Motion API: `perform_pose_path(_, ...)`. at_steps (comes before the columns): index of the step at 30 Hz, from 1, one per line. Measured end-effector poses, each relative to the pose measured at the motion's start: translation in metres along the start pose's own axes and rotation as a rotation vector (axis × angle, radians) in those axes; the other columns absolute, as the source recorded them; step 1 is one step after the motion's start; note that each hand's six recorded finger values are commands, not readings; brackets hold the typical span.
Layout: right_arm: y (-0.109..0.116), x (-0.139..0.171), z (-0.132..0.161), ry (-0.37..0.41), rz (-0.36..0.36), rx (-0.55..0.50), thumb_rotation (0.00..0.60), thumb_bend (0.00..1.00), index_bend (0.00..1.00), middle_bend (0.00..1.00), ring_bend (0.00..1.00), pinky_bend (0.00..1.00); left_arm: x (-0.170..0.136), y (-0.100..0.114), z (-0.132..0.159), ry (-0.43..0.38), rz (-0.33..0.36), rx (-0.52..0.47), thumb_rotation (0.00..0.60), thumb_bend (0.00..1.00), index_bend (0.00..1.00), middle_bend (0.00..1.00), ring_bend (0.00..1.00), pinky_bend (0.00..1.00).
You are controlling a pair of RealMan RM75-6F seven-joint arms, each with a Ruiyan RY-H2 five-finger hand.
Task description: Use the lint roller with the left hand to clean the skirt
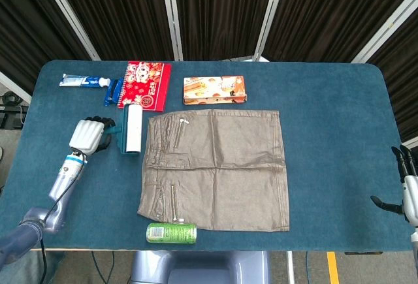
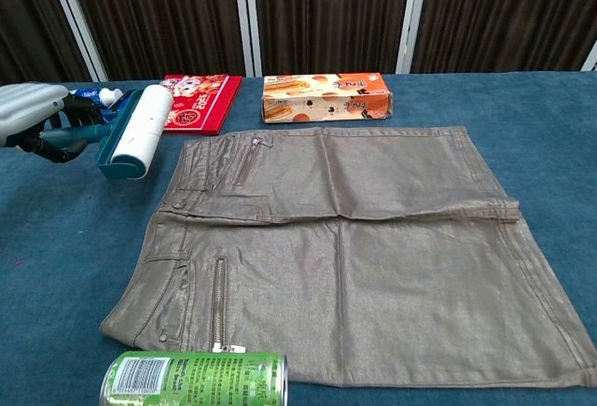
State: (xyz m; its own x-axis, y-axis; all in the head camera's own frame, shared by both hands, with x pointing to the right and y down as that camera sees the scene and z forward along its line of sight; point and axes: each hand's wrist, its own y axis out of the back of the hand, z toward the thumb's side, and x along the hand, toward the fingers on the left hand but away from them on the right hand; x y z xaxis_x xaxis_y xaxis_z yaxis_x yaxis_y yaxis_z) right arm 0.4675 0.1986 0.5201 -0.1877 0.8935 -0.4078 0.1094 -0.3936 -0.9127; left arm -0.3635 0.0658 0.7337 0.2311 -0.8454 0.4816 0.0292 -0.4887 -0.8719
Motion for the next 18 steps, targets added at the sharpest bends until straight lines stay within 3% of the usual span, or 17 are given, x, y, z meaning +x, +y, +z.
perform_pose_path(5, 0.003, -0.001, -0.003, -0.007, -0.003, -0.015, 0.6, 0.0, 0.0, 0.0, 0.0, 0.0, 0.0, 0.026, 0.03, -0.1, 0.019, 0.048, 0.6, 0.79, 0.56, 0.44, 0.33, 0.39)
perform_pose_path(10, 0.005, -0.002, -0.007, -0.018, -0.004, -0.028, 0.6, 0.0, 0.0, 0.0, 0.0, 0.0, 0.001, 0.05, 0.071, -0.208, 0.027, 0.161, 0.6, 0.8, 0.56, 0.44, 0.33, 0.4)
perform_pose_path(18, 0.005, -0.006, -0.017, -0.05, 0.005, -0.043, 0.6, 0.0, 0.0, 0.0, 0.0, 0.0, 0.009, 0.066, 0.135, -0.357, 0.016, 0.356, 0.6, 0.8, 0.57, 0.44, 0.34, 0.4)
